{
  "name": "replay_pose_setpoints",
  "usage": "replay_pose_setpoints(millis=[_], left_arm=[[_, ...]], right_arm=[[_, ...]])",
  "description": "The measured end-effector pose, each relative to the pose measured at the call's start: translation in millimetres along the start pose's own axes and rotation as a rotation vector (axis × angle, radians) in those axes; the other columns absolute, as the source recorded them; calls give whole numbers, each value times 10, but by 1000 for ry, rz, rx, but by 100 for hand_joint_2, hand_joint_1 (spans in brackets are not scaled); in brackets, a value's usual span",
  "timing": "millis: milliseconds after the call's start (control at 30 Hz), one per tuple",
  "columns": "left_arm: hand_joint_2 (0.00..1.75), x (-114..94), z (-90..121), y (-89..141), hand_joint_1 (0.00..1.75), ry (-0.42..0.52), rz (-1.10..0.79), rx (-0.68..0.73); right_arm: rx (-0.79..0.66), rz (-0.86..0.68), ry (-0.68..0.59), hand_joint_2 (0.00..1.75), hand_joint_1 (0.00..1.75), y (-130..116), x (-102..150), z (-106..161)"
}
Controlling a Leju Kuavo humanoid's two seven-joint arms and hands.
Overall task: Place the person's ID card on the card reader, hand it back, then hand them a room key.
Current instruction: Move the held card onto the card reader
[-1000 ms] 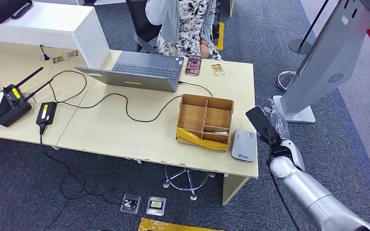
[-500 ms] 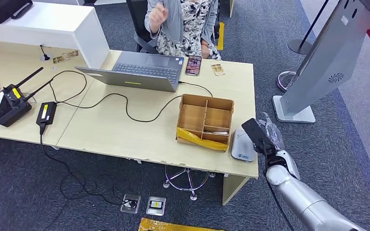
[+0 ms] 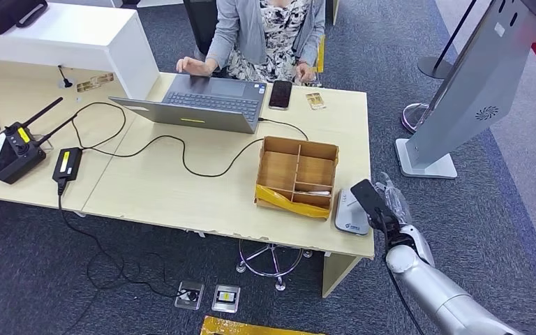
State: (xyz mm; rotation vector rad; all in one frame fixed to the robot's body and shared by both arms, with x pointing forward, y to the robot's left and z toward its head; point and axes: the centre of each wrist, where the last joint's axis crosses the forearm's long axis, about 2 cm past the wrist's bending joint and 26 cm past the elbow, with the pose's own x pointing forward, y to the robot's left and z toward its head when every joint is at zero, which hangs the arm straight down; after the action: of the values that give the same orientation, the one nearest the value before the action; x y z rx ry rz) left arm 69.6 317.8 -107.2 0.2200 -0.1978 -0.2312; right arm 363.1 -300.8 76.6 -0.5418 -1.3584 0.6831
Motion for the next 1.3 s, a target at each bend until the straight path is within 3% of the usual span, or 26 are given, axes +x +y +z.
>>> replay_pose_setpoints(millis=[233, 867, 1300], left_arm=[[0, 1, 2, -7, 0, 6, 9, 20], [0, 1, 4, -16, 0, 8, 14, 24], [0, 3, 7, -37, 0, 8, 16, 16]], right_arm=[[28, -12, 24, 175, 175, 104, -107, 45], [42, -10, 40, 175, 175, 187, -113, 60], [-11, 5, 10, 175, 175, -5, 116, -136]])
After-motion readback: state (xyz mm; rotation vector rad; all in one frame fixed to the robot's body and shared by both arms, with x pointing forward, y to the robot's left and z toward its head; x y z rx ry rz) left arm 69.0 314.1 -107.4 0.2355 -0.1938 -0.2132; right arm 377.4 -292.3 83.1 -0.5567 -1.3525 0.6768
